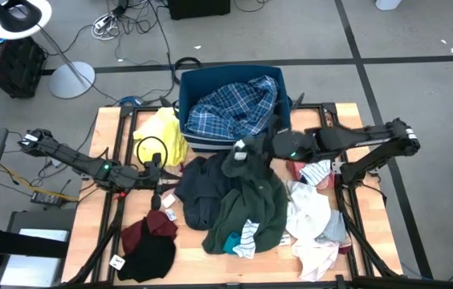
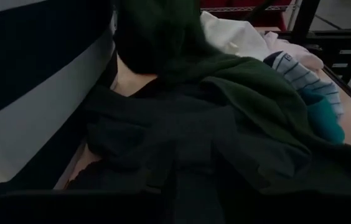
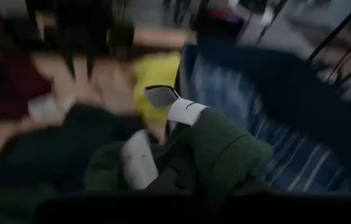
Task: Sort clothes
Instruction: Put the green jacket into the blue laundry bin
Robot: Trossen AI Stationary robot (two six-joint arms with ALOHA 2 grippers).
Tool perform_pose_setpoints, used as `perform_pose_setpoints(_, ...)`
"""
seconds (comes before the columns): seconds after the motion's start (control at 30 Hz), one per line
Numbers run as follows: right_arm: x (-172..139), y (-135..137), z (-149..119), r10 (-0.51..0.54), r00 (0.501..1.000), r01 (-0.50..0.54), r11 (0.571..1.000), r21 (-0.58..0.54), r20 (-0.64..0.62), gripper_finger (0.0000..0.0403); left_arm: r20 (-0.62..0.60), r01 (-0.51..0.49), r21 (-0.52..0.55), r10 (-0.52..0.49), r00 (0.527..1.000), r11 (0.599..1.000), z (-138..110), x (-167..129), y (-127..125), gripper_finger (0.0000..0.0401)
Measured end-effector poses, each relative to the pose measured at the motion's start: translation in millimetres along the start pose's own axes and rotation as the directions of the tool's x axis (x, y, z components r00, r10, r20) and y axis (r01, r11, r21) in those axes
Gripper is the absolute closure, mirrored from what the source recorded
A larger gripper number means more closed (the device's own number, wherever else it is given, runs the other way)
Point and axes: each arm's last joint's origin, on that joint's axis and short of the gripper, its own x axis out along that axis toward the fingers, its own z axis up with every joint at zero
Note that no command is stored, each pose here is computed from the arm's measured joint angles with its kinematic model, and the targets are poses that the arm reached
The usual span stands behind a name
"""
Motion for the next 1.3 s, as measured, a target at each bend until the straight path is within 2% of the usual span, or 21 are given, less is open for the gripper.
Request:
perform_pose_setpoints(0.13,-21,-14,29,-0.036,0.994,0.033,0.999,0.028,0.106,0.0401,-0.001,-0.001,0.001,0.001,1.000,1.000,0,0,0,0.0302)
perform_pose_setpoints(0.3,-44,-31,58,-0.079,0.963,0.066,0.996,0.060,0.258,0.0401,0.000,-0.003,0.001,0.003,1.000,1.000,0,0,0,0.0302)
perform_pose_setpoints(0.47,-62,-47,85,-0.123,0.882,0.088,0.991,0.097,0.454,0.0401,-0.001,-0.003,0.001,0.003,1.000,1.000,0,0,0,0.0302)
perform_pose_setpoints(0.57,-73,-57,100,-0.131,0.800,0.071,0.990,0.125,0.586,0.0401,-0.002,-0.003,0.005,0.003,1.000,1.000,0,0,0,0.0302)
perform_pose_setpoints(0.77,-87,-81,117,-0.161,0.589,0.024,0.983,0.182,0.792,0.0401,-0.007,-0.004,0.027,0.004,1.000,1.000,-1,0,0,0.0302)
perform_pose_setpoints(1.0,-82,-106,127,-0.170,0.363,0.026,0.985,0.172,0.916,0.0401,-0.006,-0.004,0.030,0.004,1.000,1.000,-1,0,0,0.0302)
perform_pose_setpoints(1.07,-78,-114,130,-0.188,0.319,0.047,0.982,0.183,0.929,0.0401,-0.007,-0.004,0.030,0.005,1.000,1.000,-1,0,0,0.0302)
perform_pose_setpoints(1.17,-69,-128,136,-0.231,0.302,0.096,0.973,0.211,0.925,0.0401,-0.007,-0.004,0.024,0.005,1.000,1.000,-1,0,0,0.0302)
perform_pose_setpoints(1.3,-45,-145,144,-0.270,0.335,0.157,0.961,0.229,0.903,0.0401,-0.014,-0.005,0.001,0.005,1.000,1.000,-2,0,0,0.0302)
